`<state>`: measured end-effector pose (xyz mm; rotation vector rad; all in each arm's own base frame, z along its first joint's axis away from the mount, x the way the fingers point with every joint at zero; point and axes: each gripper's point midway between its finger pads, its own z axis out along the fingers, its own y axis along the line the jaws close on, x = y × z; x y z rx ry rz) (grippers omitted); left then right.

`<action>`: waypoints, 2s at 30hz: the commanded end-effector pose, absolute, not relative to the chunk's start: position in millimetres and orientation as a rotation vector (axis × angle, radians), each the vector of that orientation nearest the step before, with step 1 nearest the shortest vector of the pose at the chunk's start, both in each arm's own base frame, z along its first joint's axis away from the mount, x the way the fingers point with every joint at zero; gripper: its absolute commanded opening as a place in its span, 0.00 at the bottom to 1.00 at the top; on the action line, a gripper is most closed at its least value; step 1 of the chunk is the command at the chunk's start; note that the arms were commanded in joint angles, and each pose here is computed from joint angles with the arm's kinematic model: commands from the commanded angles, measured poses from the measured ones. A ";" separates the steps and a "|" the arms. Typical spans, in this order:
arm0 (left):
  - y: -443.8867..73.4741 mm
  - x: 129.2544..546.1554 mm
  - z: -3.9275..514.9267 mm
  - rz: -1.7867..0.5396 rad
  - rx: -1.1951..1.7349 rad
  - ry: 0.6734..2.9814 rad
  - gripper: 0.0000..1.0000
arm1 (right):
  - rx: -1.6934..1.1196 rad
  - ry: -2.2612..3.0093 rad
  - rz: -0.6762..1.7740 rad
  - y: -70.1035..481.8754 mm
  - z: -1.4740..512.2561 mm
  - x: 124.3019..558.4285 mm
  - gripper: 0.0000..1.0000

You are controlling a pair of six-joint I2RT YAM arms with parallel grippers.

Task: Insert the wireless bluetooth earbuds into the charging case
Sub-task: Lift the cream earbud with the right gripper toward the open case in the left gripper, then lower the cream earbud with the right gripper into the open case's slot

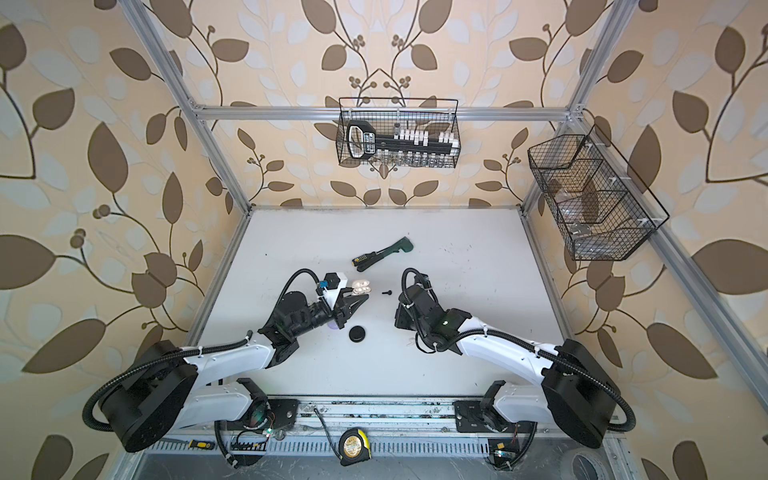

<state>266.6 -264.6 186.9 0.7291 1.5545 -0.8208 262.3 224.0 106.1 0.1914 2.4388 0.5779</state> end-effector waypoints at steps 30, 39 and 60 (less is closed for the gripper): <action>-319.8 249.9 220.5 -0.951 0.797 1.235 0.00 | 0.215 2.036 0.772 226.6 240.6 260.5 0.16; -333.0 242.8 226.7 -0.983 0.792 1.223 0.00 | 0.176 1.989 0.790 246.3 253.5 259.6 0.16; -334.5 237.4 245.3 -1.050 0.717 1.222 0.00 | 0.230 1.890 0.755 251.1 257.9 254.9 0.15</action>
